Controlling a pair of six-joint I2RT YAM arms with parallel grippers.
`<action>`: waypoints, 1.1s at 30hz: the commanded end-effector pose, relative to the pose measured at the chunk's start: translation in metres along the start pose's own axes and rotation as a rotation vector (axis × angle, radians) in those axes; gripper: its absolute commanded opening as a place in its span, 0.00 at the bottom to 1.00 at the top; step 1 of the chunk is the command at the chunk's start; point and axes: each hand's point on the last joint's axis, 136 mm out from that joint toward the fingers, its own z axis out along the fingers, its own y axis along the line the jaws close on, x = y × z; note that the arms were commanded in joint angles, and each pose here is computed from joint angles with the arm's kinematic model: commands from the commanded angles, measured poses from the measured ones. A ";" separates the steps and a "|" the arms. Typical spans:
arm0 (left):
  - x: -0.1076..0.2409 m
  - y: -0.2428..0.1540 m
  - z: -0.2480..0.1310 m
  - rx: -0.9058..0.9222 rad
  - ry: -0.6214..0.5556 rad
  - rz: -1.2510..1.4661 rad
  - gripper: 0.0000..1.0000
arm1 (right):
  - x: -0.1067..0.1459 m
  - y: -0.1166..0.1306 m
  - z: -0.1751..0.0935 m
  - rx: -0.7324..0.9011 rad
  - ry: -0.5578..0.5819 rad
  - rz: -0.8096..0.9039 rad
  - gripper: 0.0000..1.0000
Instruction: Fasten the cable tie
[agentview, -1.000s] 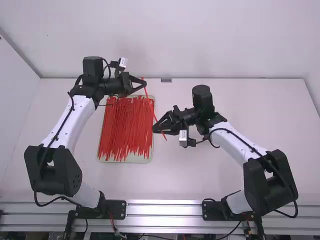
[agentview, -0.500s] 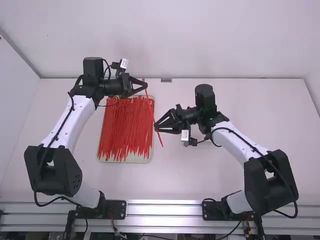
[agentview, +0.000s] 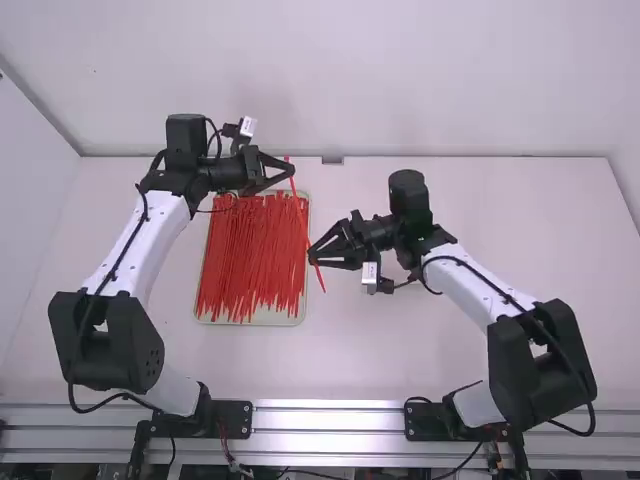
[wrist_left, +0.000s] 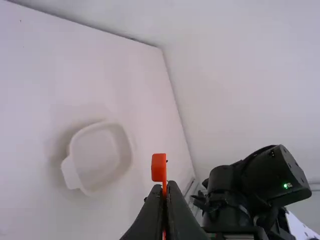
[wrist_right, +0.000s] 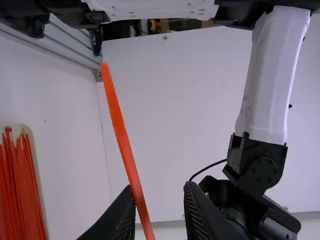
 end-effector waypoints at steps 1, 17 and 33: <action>-0.002 0.000 -0.002 0.000 -0.005 -0.002 0.02 | -0.010 -0.002 0.001 0.005 -0.020 -0.022 0.26; -0.001 0.000 -0.001 0.002 -0.001 -0.004 0.02 | -0.015 0.000 0.008 0.004 -0.042 -0.063 0.18; 0.001 0.002 -0.001 -0.004 0.004 0.020 0.02 | -0.014 -0.002 0.007 0.003 -0.039 -0.003 0.00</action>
